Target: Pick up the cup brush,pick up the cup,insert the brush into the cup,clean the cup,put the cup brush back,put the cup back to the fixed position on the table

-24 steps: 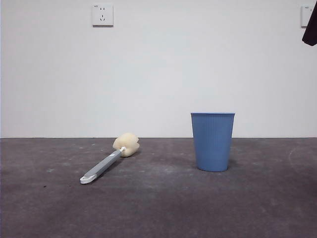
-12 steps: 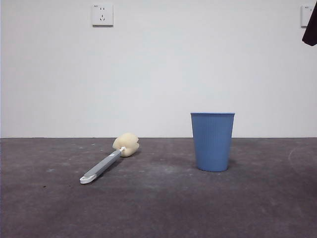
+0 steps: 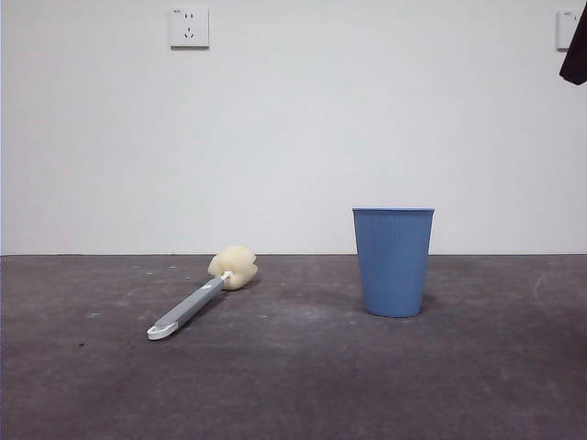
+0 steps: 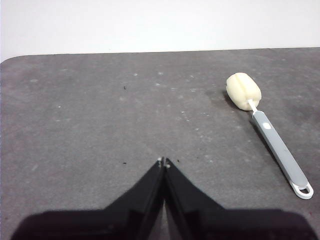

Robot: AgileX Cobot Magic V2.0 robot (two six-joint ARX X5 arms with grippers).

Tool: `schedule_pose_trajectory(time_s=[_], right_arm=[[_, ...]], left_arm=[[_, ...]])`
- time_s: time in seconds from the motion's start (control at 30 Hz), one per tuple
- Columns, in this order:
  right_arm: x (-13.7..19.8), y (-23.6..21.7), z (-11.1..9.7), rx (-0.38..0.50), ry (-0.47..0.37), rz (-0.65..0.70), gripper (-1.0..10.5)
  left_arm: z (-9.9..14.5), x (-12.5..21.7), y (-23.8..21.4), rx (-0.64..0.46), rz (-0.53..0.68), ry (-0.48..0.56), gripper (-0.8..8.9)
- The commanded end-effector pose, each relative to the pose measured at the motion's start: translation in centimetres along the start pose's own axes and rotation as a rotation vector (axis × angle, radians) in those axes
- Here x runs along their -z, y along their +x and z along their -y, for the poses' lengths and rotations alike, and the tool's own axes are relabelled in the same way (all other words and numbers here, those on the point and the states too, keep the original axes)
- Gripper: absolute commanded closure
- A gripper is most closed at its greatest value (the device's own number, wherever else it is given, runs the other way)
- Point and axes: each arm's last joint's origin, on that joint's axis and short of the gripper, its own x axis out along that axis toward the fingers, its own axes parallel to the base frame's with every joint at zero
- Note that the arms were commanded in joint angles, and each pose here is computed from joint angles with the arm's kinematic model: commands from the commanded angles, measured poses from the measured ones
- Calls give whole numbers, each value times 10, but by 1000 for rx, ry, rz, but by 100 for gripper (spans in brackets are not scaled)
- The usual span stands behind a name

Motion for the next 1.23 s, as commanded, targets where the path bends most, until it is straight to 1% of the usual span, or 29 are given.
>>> schedule_pose_trajectory(time_s=[0.03,0.4,0.43,0.47,0.5,0.57,0.63,0.67,0.73,0.83,0.93,1.1,1.23], right_arm=[[-1,0,0,-1,4,8,946],[-2,0,0,4,4,17,946],[-2,0,0,4,-18,20,946],[-2,-1,0,11,-58,27,946],[-3,-3,1,34,-87,57,946],[-7,-9,5,113,-123,152,946],[-14,-18,11,166,-137,287,946],[-17,-21,14,178,-132,350,946],[-19,-28,23,201,-93,479,946],[-12,-33,40,253,-66,595,946],[2,-29,55,306,-72,671,946],[39,-7,75,393,-70,797,946],[67,17,86,432,-62,838,946]], left_arm=[[-1,4,1,-5,-7,-8,817],[-1,4,1,-5,-7,-8,816],[-1,4,1,-5,-7,-8,817],[-1,4,1,-5,-7,-8,817],[-1,4,1,-5,-7,-8,817],[-1,4,1,-5,-7,-8,817],[-1,4,1,-5,-7,-8,817],[-1,4,1,-5,-7,-8,817],[-1,4,1,-5,-7,-8,817],[-1,4,1,-5,-7,-8,817],[-1,4,1,-5,-7,-8,817],[-1,4,1,-5,-7,-8,817],[-1,4,1,-5,-7,-8,817]])
